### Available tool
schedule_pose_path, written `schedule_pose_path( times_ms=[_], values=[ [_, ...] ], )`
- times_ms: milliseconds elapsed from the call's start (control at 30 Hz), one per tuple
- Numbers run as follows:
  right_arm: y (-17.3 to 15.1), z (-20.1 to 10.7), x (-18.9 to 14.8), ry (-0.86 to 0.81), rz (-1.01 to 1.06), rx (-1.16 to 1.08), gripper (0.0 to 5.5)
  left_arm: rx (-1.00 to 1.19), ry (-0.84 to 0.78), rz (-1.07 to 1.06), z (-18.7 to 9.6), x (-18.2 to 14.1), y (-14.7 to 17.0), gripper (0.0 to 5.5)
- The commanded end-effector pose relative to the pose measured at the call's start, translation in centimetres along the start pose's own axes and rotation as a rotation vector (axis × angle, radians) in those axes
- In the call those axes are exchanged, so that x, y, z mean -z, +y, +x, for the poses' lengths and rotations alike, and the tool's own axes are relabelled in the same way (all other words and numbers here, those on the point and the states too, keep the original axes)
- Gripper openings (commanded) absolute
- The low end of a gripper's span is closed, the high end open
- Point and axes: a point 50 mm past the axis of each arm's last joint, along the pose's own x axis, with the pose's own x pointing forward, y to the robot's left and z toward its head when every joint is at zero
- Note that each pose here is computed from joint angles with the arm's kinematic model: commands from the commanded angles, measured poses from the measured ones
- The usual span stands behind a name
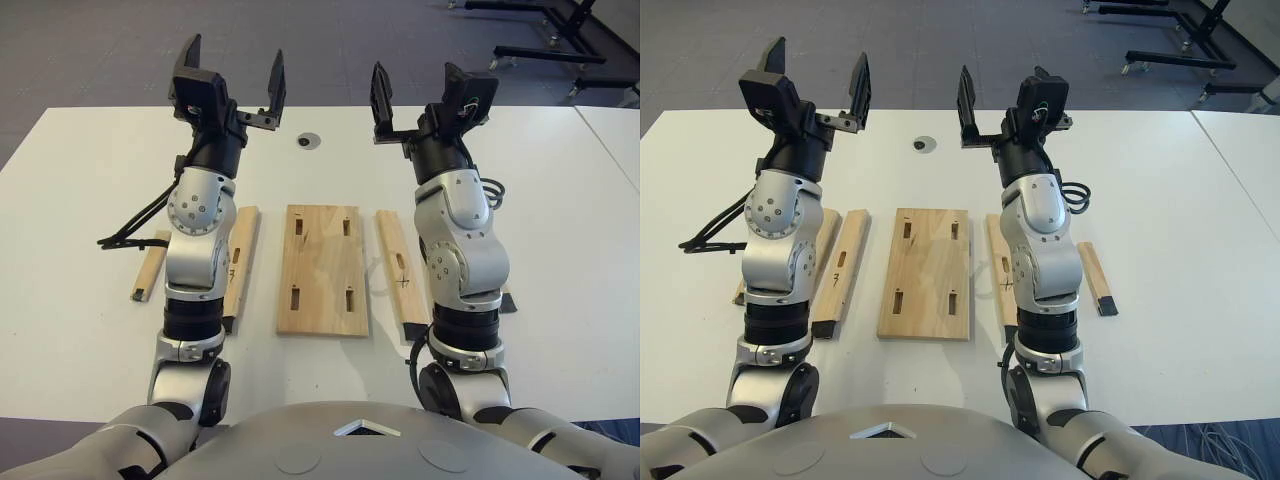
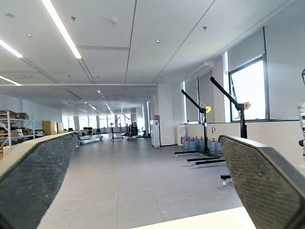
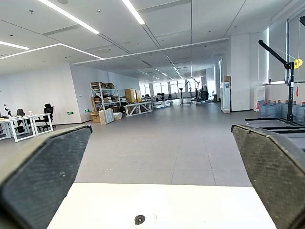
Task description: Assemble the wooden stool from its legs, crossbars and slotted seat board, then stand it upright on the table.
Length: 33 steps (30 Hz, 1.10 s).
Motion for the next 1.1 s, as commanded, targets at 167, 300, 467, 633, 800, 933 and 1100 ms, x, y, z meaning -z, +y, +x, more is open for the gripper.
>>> schedule_pose_path(
  times_ms=[167, 300, 467, 633, 800, 933, 1100],
  values=[
    [-5.7, 0.1, -1.8, -0.018, -0.240, 0.118, 5.40, -0.009, 0.016, 0.018, -0.1, 0.1, -0.2, 5.36],
    [-4.7, 0.2, -1.8, -0.025, -0.204, 0.091, 5.40, -0.012, 0.017, 0.019, -0.2, 0.1, -0.4, 5.36],
    [-2.4, 0.3, -0.9, 0.001, -0.140, 0.027, 5.40, -0.028, 0.020, 0.007, -0.4, 0.2, -0.5, 5.36],
    [-2.0, 0.4, -0.7, 0.008, -0.123, 0.010, 5.40, -0.044, 0.027, 0.004, -0.4, 0.4, -0.5, 5.36],
    [-1.8, 0.5, -0.6, -0.001, -0.120, 0.016, 5.40, -0.039, 0.017, 0.020, 0.0, 0.4, -0.5, 5.36],
    [-1.4, 0.5, -0.3, -0.004, -0.118, 0.011, 5.40, -0.040, 0.018, -0.009, -0.2, 0.5, -0.4, 5.36],
    [-1.5, 0.7, -0.3, -0.008, -0.124, 0.008, 5.40, -0.004, -0.012, -0.039, -0.2, 0.1, -1.0, 5.36]
  ],
)
